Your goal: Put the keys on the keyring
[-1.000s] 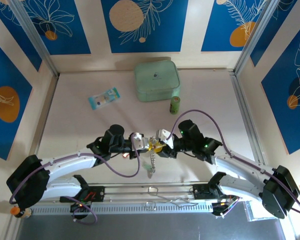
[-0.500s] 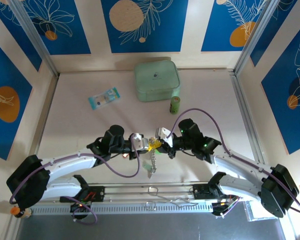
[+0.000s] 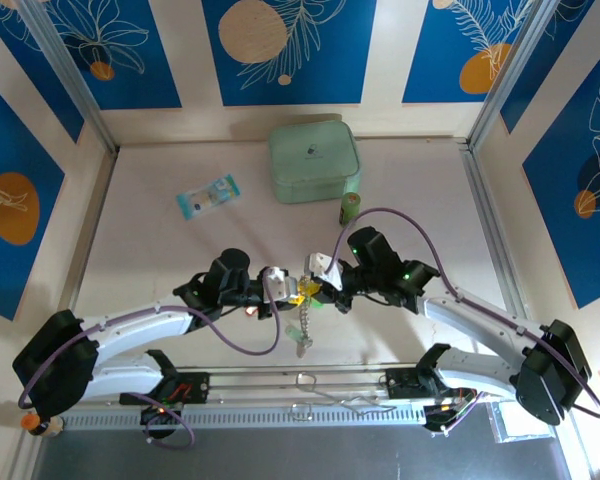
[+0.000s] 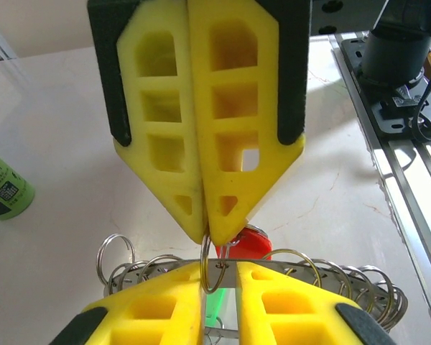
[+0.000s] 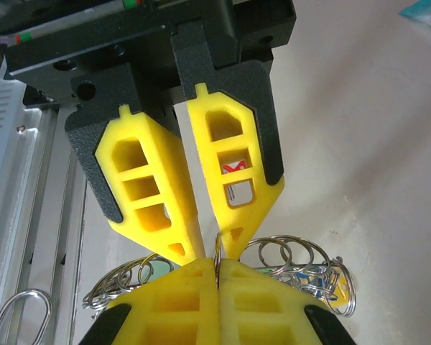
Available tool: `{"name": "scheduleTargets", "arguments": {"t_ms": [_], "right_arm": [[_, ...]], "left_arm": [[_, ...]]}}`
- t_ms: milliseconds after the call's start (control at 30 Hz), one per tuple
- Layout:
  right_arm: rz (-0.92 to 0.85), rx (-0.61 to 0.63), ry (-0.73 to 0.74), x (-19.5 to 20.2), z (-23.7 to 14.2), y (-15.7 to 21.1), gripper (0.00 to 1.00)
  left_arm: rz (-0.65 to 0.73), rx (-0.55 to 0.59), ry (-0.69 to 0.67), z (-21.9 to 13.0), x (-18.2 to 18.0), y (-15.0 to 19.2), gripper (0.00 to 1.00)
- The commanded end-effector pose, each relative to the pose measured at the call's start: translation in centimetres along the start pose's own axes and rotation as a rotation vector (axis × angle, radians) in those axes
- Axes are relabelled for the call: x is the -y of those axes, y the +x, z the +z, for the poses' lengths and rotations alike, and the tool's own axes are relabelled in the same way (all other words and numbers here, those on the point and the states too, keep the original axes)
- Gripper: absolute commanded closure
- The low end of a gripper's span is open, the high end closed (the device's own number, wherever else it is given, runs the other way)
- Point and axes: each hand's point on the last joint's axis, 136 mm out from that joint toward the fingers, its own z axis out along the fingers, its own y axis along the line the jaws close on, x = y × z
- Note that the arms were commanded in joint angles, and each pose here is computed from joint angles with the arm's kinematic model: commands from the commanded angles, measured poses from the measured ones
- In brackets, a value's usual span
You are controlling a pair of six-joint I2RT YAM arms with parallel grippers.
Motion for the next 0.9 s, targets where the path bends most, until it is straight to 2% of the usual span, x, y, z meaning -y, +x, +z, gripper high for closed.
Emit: {"name": "scheduleTargets", "arguments": {"t_ms": [0,233,433,533,600,867], "right_arm": [[-0.049,-0.032,-0.022,-0.4,-0.2,-0.4,1.00],[-0.077,-0.051,-0.039,-0.7,0.5,-0.9,1.00],[-0.076,-0.037,-0.032,-0.7,0.5,-1.3,1.00],[-0.045,-0.005,-0.007,-0.4,0.0,-1.0,0.81],[-0.004,0.028,0.013,-0.2,-0.5,-0.7,0.73],[0.098,0.060,0.050,-0.2,-1.1,0.6,0.70]], "left_arm": [[0.035,0.030,0.007,-0.3,0.1,-1.6,0.82],[0.032,0.044,0.011,-0.5,0.1,-1.9,0.83],[0.037,0.045,0.024,-0.5,0.4,-2.0,1.00],[0.040,0.045,0.024,-0.5,0.4,-2.0,1.00],[0.043,0.049,0.016,-0.6,0.3,-2.0,1.00],[0.063,0.072,-0.016,-0.7,-0.1,-2.2,1.00]]}}
